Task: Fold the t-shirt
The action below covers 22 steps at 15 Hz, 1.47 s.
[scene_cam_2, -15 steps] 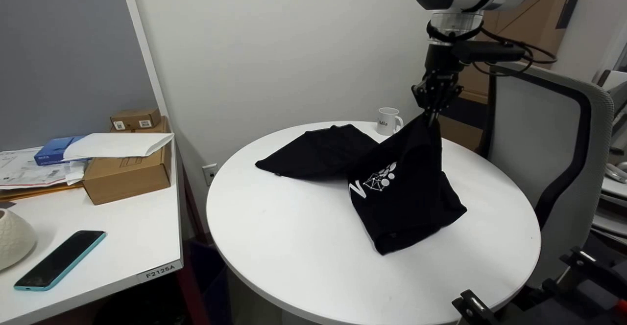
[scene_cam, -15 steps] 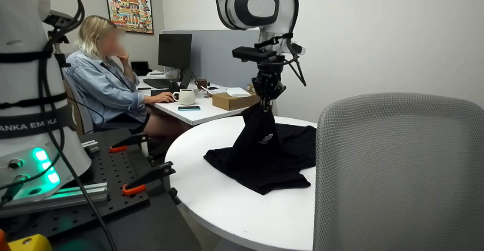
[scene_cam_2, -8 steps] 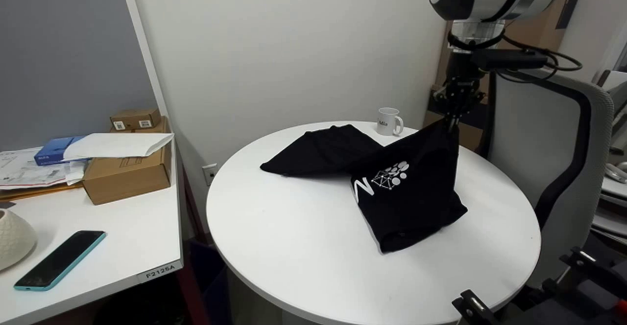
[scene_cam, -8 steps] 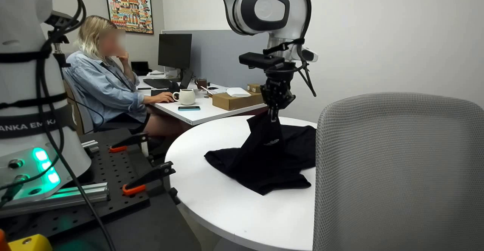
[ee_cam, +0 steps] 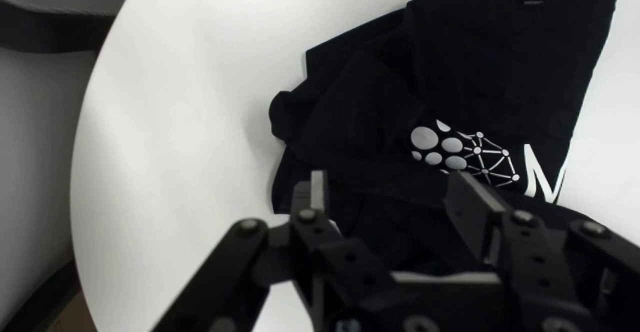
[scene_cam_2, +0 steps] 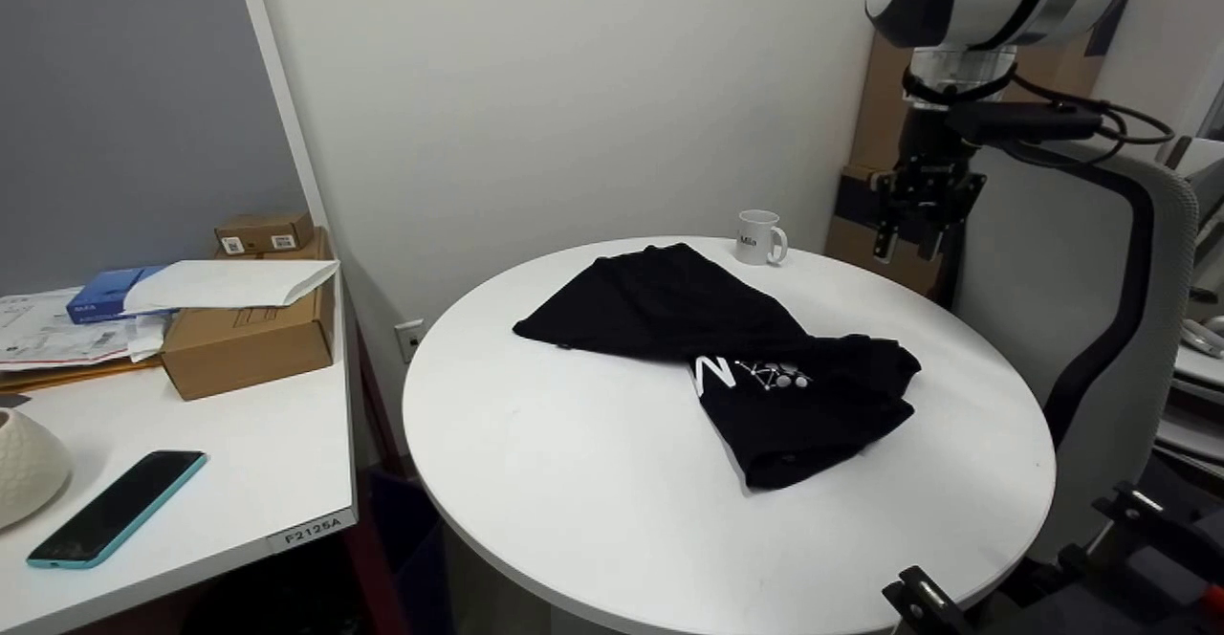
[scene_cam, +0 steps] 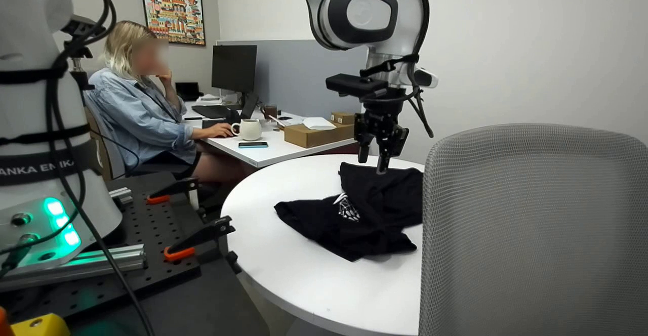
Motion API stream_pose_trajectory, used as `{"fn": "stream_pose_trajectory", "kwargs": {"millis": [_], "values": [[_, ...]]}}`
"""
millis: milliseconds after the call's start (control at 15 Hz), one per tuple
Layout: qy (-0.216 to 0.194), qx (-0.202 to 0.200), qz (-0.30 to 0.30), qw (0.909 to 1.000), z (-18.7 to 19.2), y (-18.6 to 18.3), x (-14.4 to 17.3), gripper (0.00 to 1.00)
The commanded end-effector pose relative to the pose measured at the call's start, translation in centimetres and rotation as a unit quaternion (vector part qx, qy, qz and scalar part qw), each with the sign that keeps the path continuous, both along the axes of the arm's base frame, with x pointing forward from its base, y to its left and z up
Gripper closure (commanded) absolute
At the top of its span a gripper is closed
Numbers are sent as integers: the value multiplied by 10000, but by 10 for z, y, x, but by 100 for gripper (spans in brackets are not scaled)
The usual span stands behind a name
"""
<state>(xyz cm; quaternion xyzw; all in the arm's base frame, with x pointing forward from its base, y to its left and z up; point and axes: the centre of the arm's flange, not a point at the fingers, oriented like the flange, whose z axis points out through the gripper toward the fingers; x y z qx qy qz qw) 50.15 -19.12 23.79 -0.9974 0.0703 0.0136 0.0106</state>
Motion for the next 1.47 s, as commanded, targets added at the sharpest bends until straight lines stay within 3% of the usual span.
{"fn": "stream_pose_trajectory", "kwargs": {"millis": [0,133,267,600,867,1067,1400], "values": [[-96,-56,-10,9999,11,5,8,6],[-207,-81,146,9996,24,19,16,0],[-286,-385,809,9956,37,53,24,0],[-807,-489,2189,9712,60,186,59,0],[-1045,-530,2851,9513,59,277,94,0],[-1074,-695,3053,9436,55,308,129,0],[-1048,-787,3190,9387,33,327,187,0]]}}
